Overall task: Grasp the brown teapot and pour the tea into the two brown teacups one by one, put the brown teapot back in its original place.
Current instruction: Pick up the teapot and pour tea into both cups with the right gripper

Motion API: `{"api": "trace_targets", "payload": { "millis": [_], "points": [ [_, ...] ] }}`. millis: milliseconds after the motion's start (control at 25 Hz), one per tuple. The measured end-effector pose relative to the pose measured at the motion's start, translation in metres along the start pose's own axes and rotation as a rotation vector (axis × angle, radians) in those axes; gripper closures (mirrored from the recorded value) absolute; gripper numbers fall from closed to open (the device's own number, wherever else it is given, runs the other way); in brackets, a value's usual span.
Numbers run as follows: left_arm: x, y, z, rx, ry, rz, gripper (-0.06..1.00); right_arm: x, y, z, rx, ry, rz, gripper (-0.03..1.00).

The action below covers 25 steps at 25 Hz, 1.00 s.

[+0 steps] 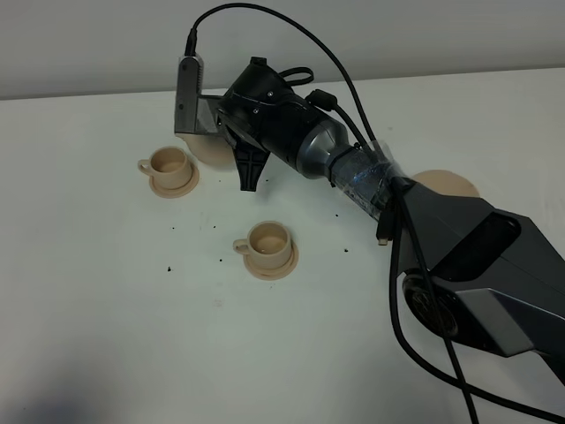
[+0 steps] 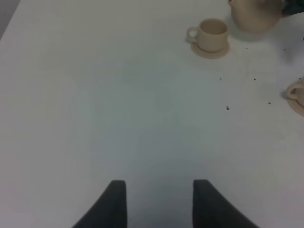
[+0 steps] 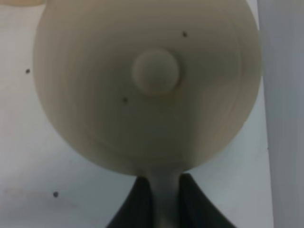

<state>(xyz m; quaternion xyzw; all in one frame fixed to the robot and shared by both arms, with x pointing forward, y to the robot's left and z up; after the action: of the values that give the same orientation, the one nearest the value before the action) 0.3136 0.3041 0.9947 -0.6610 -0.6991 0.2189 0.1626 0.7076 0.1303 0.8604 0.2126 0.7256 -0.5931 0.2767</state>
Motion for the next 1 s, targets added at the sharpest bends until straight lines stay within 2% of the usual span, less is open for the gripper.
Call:
{"api": "trace_targets", "payload": {
  "millis": [560, 1000],
  "points": [
    [0.000, 0.000, 0.000, 0.000, 0.000, 0.000, 0.57, -0.008, -0.005, -0.006, 0.019, -0.088, 0.077, 0.85],
    [0.000, 0.000, 0.000, 0.000, 0.000, 0.000, 0.57, -0.011, -0.006, -0.011, 0.004, -0.134, 0.100, 0.85]
  ]
}}
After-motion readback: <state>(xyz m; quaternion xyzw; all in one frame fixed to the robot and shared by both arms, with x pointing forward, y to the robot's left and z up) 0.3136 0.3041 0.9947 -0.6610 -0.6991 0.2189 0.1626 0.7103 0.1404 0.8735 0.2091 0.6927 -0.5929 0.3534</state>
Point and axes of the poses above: a point on each arm's last joint axis where the gripper is mounted, y pointing out along that axis toward the gripper, x along the wrist's bending axis when the last joint is at zero, z = x × y, the point moved 10 cm from there along y, pointing out along that axis toward the gripper, and after that the axes turned 5 degrees about -y, right-handed, at the moved point
